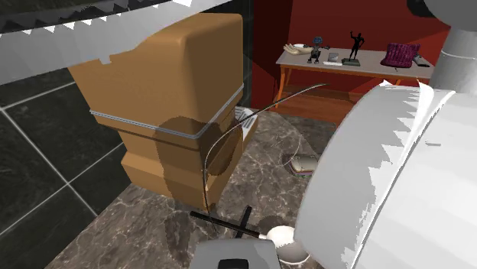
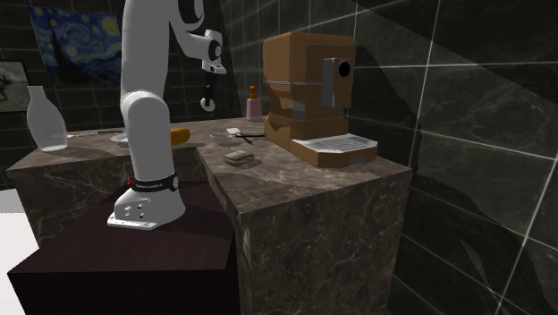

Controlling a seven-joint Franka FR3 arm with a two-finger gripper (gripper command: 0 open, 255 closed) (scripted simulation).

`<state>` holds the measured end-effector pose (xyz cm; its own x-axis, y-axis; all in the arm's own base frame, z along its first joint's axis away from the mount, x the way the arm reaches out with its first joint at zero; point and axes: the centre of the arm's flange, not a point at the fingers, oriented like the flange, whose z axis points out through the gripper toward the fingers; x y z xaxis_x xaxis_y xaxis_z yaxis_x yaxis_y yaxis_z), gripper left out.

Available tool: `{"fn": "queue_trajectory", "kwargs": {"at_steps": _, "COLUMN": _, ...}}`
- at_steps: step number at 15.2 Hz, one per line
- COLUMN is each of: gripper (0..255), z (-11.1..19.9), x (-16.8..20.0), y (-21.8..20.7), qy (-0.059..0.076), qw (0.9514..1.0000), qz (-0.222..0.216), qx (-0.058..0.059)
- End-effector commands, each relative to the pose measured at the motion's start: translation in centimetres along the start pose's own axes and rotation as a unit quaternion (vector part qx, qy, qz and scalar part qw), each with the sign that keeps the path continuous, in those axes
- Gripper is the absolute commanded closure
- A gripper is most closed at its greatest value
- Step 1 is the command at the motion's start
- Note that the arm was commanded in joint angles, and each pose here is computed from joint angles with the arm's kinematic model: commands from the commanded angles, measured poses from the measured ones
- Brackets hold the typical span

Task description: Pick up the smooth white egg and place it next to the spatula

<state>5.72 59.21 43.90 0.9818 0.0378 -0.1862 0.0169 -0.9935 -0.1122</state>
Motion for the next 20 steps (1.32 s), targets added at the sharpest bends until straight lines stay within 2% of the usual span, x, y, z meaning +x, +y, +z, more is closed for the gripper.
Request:
{"fn": "queue_trajectory", "kwargs": {"at_steps": 1, "gripper": 255, "z": 1.1, "x": 0.1, "y": 0.1, "qy": 0.0, "qw": 1.0, "qz": 0.0, "qx": 0.0}}
{"fn": "queue_trajectory", "kwargs": {"at_steps": 17, "gripper": 255, "z": 9.5, "x": 1.7, "y": 1.1, "qy": 0.0, "qw": 1.0, "qz": 0.0, "qx": 0.0}}
{"fn": "queue_trajectory", "kwargs": {"at_steps": 20, "gripper": 255, "z": 9.5, "x": 1.7, "y": 1.1, "qy": 0.0, "qw": 1.0, "qz": 0.0, "qx": 0.0}}
